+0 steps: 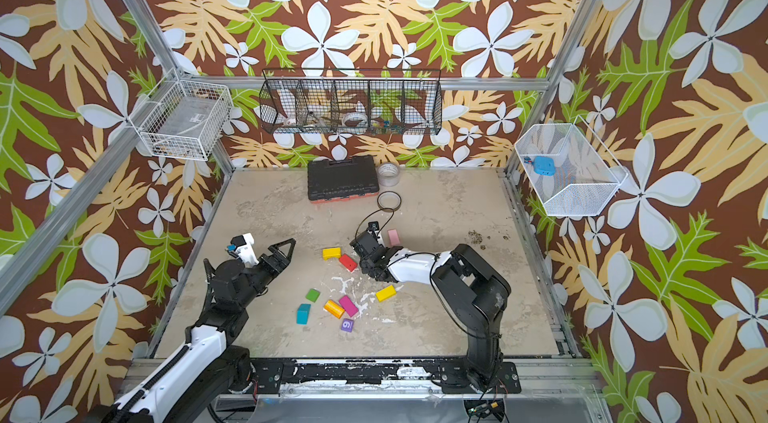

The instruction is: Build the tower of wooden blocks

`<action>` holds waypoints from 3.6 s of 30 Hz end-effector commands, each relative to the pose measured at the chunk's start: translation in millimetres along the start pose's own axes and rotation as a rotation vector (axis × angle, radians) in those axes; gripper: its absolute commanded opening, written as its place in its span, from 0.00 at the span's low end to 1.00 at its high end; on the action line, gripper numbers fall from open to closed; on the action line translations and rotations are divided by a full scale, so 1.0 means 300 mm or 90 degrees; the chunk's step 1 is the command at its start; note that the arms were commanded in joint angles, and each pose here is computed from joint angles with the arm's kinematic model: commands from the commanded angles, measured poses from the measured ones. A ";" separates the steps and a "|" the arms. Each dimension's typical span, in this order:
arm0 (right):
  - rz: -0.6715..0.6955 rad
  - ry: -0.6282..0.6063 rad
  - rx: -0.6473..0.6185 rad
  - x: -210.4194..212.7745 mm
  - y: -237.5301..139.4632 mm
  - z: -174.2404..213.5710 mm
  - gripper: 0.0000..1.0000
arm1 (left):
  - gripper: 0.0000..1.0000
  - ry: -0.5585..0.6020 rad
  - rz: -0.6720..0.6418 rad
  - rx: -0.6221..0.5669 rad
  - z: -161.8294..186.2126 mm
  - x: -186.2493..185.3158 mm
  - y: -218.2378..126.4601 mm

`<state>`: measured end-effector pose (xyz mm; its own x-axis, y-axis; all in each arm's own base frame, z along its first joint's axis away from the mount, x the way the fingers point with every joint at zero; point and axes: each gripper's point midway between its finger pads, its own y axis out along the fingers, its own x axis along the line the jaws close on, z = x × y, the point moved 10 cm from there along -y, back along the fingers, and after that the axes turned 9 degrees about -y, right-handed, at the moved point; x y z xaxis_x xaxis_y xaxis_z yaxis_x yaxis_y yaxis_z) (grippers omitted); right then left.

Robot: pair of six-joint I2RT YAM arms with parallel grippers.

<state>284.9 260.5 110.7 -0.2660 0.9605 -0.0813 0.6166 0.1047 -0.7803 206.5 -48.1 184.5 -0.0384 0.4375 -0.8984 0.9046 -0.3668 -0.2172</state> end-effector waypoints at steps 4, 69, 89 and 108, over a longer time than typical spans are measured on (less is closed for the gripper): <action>0.002 -0.003 0.003 -0.006 0.000 -0.005 0.29 | 0.92 -0.005 0.026 0.003 -0.005 -0.022 0.009; 0.142 0.147 0.014 -0.483 -0.048 0.110 0.71 | 0.89 -0.005 -0.006 0.051 0.014 -0.016 0.060; 0.157 0.175 -0.017 -0.502 -0.098 0.138 0.57 | 0.89 -0.002 -0.013 0.056 0.015 -0.011 0.069; 0.165 0.195 -0.113 -0.535 -0.236 0.148 0.59 | 0.88 0.092 -0.078 0.120 0.147 -0.052 0.166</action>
<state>255.9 91.9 144.8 0.1080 0.9928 -0.0520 0.7295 -0.1147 -0.6743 228.9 -101.5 169.3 -0.0790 0.5318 -0.8431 0.7893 -0.4833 -0.3788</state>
